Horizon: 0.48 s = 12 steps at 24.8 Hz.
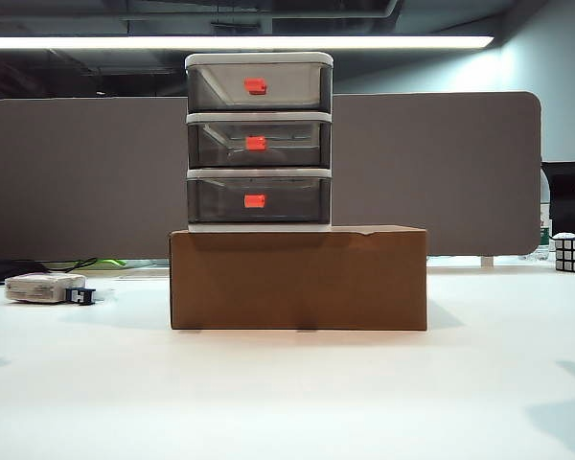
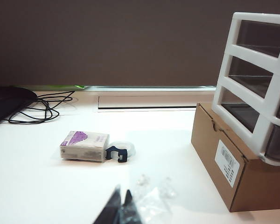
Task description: Open the second layer of the drawer on the table, pick up the earphone case on the table and put it in, and finally close the drawer.
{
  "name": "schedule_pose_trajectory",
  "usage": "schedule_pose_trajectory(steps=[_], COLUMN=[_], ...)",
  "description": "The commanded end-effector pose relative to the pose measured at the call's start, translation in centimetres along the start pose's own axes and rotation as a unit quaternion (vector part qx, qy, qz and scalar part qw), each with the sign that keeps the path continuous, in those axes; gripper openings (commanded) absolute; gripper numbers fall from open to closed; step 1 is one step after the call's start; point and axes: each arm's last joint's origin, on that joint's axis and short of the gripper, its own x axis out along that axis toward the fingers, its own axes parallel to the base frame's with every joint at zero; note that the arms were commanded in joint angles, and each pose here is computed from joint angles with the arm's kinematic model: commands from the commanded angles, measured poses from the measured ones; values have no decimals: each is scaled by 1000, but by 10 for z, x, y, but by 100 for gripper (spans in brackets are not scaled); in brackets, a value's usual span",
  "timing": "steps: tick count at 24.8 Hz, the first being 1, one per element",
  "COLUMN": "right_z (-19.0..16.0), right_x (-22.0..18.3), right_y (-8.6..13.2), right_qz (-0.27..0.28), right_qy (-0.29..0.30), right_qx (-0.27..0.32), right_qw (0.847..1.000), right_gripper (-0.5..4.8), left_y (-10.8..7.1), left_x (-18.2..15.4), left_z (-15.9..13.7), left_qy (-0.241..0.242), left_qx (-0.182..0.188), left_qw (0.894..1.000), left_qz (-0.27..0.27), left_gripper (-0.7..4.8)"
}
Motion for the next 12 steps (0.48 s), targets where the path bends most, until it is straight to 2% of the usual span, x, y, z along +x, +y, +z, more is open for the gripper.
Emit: schedule_pose_trajectory(steps=[1,12], right_z=[-1,-1], right_x=[0,0], right_y=[0,0], right_qz=[-1,-1], right_qy=[-5,-5], right_qx=[3,3], right_qw=[1000,1000], right_gripper=[-5,-5], left_y=[0,0], left_x=[0,0], left_z=[1,0], left_qy=[-2,0], left_qx=[1,0], left_qw=[1000,1000], left_qz=[3,3], left_gripper=[-6,-6])
